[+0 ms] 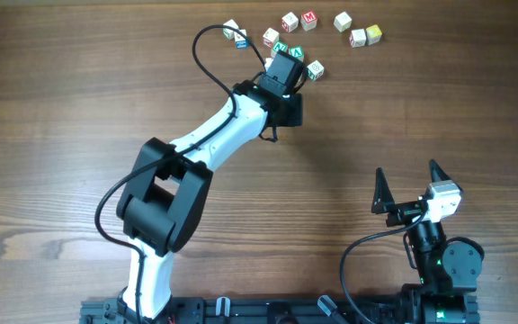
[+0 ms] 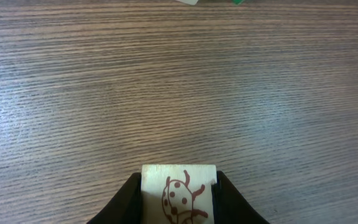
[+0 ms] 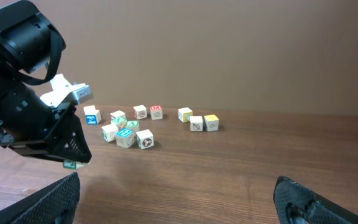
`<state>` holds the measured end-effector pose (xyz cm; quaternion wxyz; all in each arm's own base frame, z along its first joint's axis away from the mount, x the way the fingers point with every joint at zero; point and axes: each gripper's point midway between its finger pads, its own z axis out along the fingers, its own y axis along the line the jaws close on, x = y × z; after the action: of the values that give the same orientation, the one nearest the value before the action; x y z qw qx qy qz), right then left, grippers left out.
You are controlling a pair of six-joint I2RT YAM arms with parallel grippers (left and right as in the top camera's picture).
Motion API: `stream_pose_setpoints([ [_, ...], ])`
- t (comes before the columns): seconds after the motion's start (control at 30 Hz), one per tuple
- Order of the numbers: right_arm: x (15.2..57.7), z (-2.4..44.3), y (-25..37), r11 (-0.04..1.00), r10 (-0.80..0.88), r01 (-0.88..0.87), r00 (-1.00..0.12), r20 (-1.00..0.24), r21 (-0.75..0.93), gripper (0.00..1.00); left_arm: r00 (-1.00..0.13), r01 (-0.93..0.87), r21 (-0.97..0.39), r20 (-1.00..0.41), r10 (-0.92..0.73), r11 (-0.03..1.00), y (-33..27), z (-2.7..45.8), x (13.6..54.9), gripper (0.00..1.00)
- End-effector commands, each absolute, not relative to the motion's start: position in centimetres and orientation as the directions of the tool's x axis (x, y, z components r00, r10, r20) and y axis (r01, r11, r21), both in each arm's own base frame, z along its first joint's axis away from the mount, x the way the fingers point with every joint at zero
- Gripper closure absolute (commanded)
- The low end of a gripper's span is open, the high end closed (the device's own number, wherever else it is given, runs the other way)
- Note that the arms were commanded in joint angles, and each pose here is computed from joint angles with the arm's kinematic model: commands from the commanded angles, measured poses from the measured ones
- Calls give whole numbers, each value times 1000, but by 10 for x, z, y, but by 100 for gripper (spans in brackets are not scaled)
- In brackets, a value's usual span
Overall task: Form a tower
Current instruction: 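Carry the ladybug block toward the table center with the left gripper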
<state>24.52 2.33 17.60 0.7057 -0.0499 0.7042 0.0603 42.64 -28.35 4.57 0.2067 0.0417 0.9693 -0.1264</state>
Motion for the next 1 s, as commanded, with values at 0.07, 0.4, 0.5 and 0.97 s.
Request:
stream_pose_setpoints([
  [0.07,245,177,21,990,27,-142,5,-1000,26,0,-929,107,-151,-368,45,983,-265,10,415,76],
  [0.4,245,177,21,990,27,-142,5,-1000,26,0,-896,229,-103,-412,168,968,-259,-4,417,73],
  [0.5,245,177,21,990,27,-142,5,-1000,26,0,-892,216,-117,-428,147,969,-261,-1,421,73],
  [0.97,245,177,21,990,27,-142,5,-1000,26,0,-927,99,-159,-373,33,982,-259,-6,411,54],
])
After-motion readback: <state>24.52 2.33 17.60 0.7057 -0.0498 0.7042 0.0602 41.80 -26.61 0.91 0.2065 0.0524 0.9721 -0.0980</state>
